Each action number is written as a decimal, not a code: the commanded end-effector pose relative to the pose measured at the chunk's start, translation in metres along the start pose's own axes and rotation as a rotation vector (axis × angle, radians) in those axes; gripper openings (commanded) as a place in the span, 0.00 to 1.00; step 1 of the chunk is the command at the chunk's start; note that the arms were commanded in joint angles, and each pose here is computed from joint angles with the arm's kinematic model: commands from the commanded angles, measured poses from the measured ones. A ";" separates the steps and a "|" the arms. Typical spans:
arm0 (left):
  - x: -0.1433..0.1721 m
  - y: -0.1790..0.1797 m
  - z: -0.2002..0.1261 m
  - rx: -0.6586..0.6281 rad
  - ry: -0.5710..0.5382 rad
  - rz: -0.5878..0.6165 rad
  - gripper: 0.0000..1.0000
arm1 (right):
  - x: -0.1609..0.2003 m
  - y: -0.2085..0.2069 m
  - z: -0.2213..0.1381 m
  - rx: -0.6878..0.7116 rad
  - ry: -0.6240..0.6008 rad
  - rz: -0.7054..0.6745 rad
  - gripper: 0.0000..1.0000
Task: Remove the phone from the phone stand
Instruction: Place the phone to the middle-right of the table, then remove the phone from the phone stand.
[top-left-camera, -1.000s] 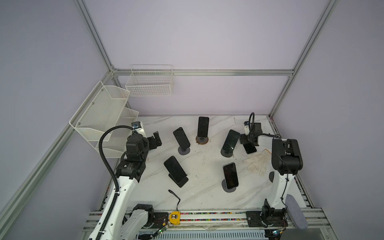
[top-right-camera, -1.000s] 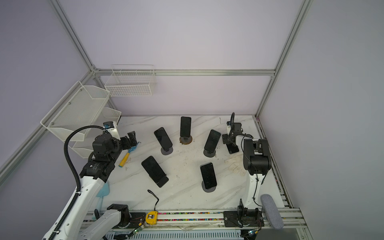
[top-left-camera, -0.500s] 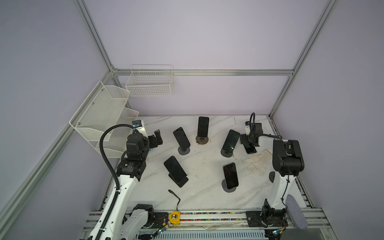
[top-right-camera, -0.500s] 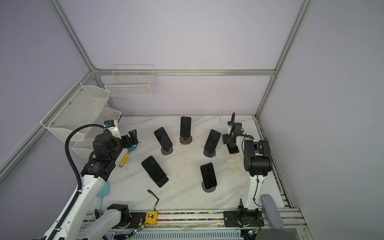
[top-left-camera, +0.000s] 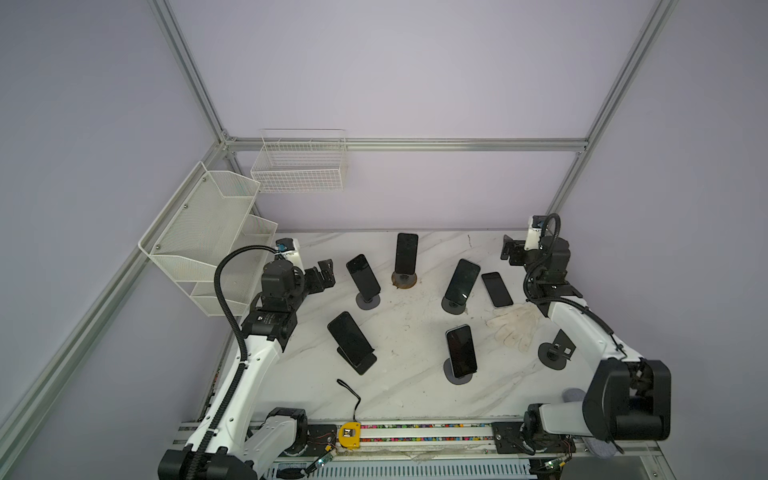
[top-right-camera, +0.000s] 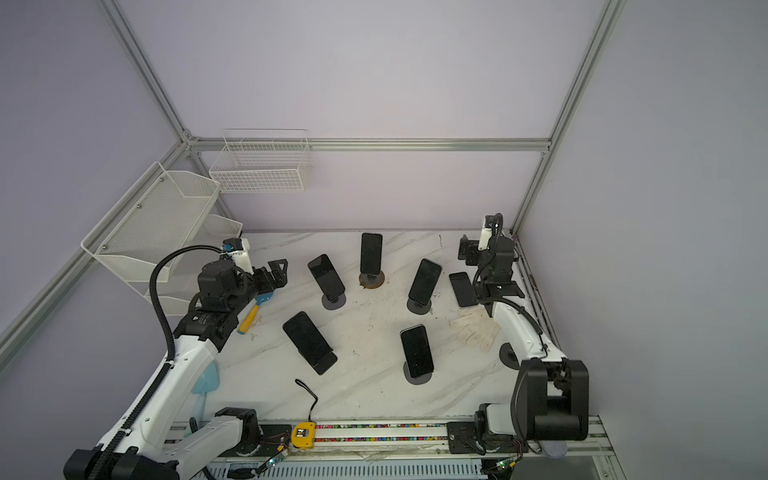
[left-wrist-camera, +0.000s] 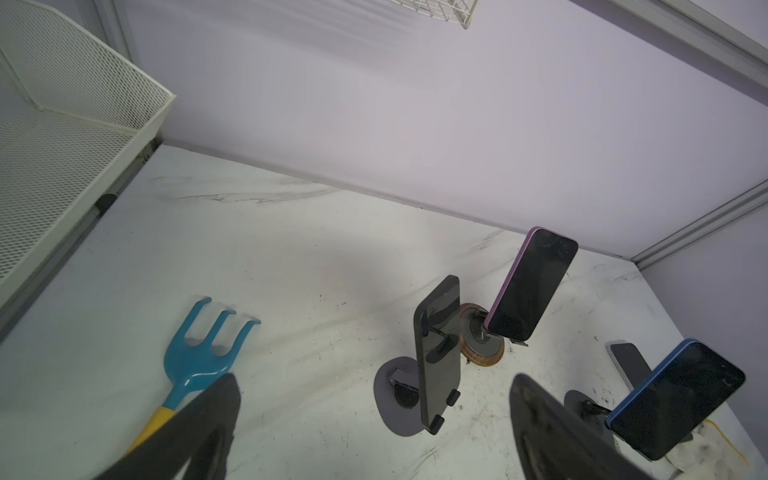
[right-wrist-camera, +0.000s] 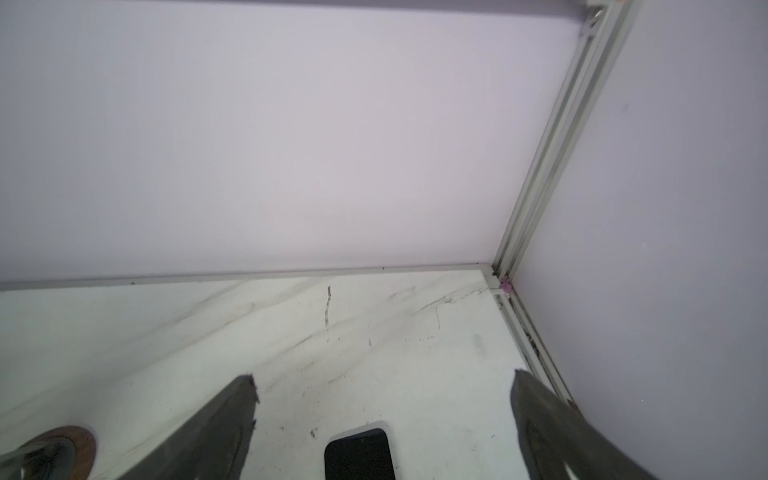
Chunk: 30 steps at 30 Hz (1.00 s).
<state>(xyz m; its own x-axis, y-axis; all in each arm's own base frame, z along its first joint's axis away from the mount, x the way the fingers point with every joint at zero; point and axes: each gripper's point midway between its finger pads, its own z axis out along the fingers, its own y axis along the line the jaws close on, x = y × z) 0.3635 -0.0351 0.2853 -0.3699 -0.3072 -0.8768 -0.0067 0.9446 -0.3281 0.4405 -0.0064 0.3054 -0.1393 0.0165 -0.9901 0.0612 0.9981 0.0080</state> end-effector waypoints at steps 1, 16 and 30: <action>-0.057 -0.036 -0.016 0.142 -0.157 -0.022 1.00 | -0.021 -0.009 -0.021 0.048 -0.044 0.123 0.97; -0.036 -0.072 0.007 0.315 -0.070 -0.031 1.00 | -0.008 0.047 -0.052 -0.208 0.101 0.395 0.93; -0.027 -0.063 0.012 0.227 -0.030 -0.020 1.00 | -0.011 0.189 -0.049 -0.422 0.181 0.196 0.93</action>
<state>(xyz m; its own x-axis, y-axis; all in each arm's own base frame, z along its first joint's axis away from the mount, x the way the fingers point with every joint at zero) 0.3840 -0.0893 0.2695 -0.4544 -0.3302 -0.8273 0.1573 0.8844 -0.4394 0.4025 0.1642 0.3197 -0.3439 0.2366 -0.9087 -0.2653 0.9039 0.3357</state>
